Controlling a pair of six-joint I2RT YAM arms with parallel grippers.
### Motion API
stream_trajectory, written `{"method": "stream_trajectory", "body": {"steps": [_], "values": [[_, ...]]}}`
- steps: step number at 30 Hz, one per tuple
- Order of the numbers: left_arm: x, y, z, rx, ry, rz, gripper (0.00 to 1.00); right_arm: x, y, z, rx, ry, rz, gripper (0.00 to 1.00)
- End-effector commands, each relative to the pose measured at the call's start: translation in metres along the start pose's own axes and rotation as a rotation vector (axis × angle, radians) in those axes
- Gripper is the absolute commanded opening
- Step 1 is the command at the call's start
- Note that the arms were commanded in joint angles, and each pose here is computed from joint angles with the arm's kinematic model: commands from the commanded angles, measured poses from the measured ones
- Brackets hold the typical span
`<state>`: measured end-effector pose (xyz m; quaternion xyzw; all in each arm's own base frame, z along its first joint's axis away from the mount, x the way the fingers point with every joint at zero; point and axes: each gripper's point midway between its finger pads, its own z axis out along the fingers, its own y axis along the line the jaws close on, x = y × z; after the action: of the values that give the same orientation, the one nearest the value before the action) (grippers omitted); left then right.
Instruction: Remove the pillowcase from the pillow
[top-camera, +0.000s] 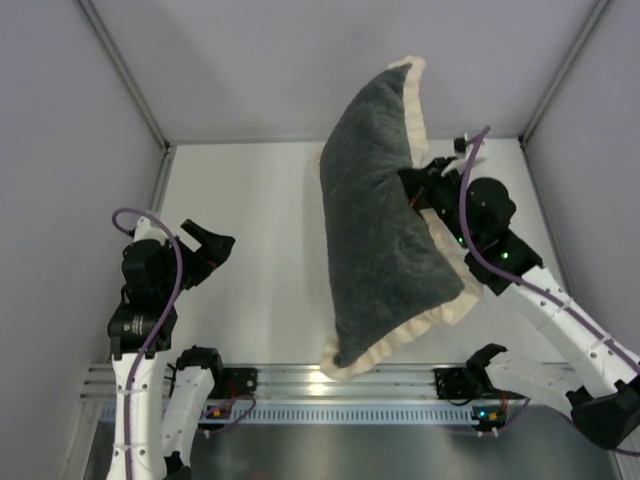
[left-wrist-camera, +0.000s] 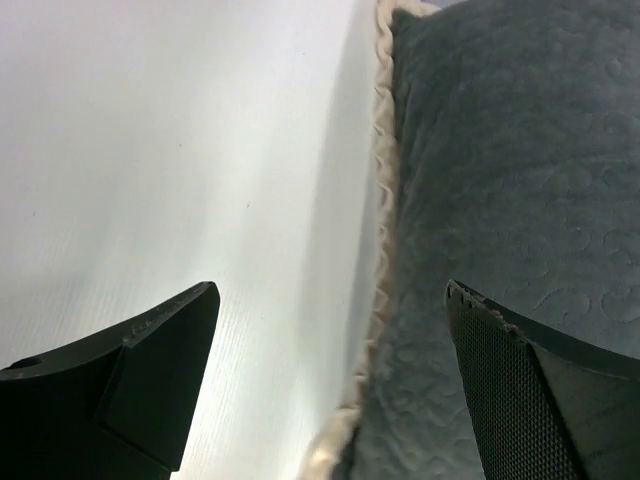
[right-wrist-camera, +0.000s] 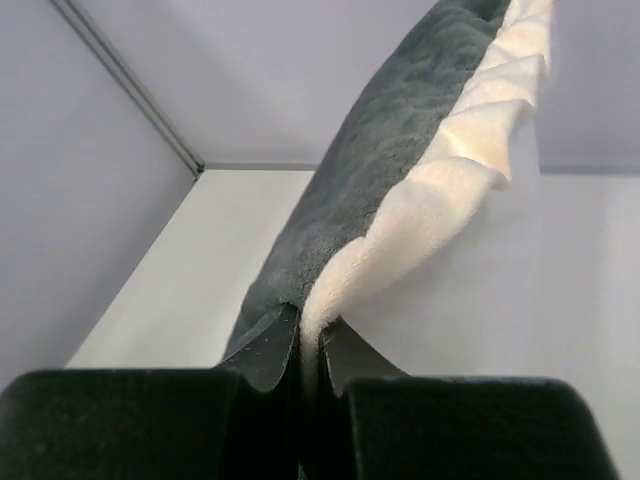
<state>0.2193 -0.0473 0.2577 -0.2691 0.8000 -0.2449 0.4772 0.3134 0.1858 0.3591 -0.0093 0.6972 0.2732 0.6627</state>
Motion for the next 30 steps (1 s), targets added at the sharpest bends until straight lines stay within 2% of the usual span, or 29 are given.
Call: {"method": "stream_trajectory", "body": {"steps": [1,2,4,5,7,8,10,11,14,17,22,28,30], "values": [[-0.004,-0.01,-0.007,0.047,-0.021,0.003,0.97,-0.052,0.073,0.016,-0.22,-0.024,-0.153,0.0],[-0.003,-0.01,-0.008,0.052,-0.022,0.004,0.97,-0.031,0.116,0.015,-0.311,0.032,-0.19,0.0],[-0.005,-0.012,-0.013,0.064,-0.039,0.017,0.97,-0.013,0.169,0.039,-0.371,0.068,-0.264,0.0],[-0.01,-0.015,-0.02,0.07,-0.069,0.025,0.97,0.012,0.21,0.048,-0.44,0.11,-0.264,0.0],[-0.014,-0.012,-0.028,0.043,-0.093,0.045,0.98,0.036,0.245,0.056,-0.478,0.142,-0.279,0.0],[-0.025,-0.017,-0.04,0.04,-0.134,0.057,0.98,0.075,0.264,0.061,-0.494,0.204,-0.308,0.17],[-0.033,-0.008,-0.048,-0.032,-0.161,0.086,0.98,0.088,0.28,0.068,-0.49,0.225,-0.287,0.83],[-0.036,-0.008,-0.051,-0.043,-0.165,0.096,0.99,0.101,0.281,0.07,-0.455,0.24,-0.287,0.99],[-0.038,-0.009,-0.056,-0.059,-0.151,0.108,0.98,0.117,0.242,0.065,-0.335,0.248,-0.301,0.99],[-0.03,-0.004,-0.054,-0.066,-0.134,0.094,0.98,0.1,0.201,0.061,-0.242,0.231,-0.214,0.99],[-0.007,0.013,-0.035,-0.098,-0.051,0.057,0.98,0.092,0.123,0.01,-0.137,0.239,-0.12,1.0],[0.022,0.005,-0.011,0.015,0.09,0.063,0.89,0.14,0.064,-0.047,-0.074,0.364,-0.087,0.99],[0.039,-0.003,-0.007,0.084,0.195,0.087,0.87,0.157,0.053,-0.065,-0.088,0.404,-0.071,0.99]]}}
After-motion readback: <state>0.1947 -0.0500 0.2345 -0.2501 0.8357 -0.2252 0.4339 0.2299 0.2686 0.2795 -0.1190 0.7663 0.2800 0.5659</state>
